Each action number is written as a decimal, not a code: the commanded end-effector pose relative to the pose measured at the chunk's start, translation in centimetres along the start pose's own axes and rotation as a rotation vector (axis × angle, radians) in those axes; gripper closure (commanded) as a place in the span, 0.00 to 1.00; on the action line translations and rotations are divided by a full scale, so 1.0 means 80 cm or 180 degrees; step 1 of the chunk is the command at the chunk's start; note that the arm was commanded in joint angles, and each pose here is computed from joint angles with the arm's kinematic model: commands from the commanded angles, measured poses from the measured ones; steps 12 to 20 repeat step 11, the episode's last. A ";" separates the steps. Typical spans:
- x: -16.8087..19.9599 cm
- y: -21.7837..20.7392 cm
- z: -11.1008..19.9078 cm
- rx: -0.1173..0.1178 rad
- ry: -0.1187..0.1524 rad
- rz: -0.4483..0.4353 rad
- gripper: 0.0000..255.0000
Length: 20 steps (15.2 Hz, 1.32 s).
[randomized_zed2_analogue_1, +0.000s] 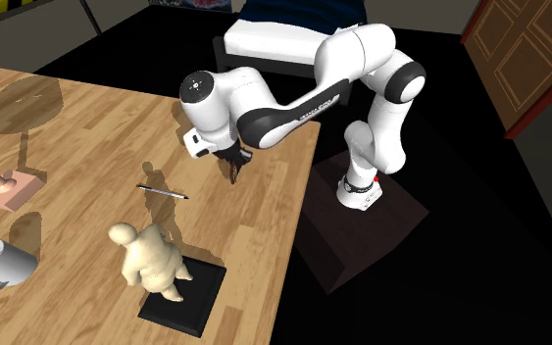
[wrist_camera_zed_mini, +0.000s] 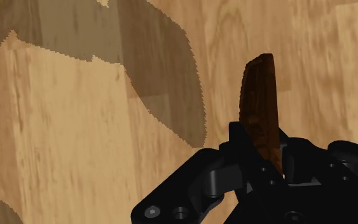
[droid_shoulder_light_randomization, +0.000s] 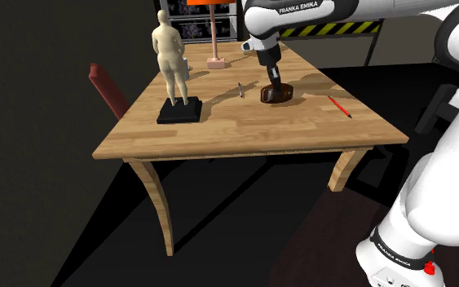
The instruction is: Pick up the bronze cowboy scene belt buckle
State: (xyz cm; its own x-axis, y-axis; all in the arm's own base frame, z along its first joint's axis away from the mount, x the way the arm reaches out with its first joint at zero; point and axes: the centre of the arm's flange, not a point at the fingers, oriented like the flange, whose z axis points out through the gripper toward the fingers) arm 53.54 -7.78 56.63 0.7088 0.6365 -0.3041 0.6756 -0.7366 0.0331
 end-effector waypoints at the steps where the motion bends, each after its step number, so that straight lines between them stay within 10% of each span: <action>1: -0.006 0.000 -0.013 0.0001 -0.0001 0.0000 1.00; 20: -0.023 0.002 -0.064 0.0001 -0.0001 0.0000 1.00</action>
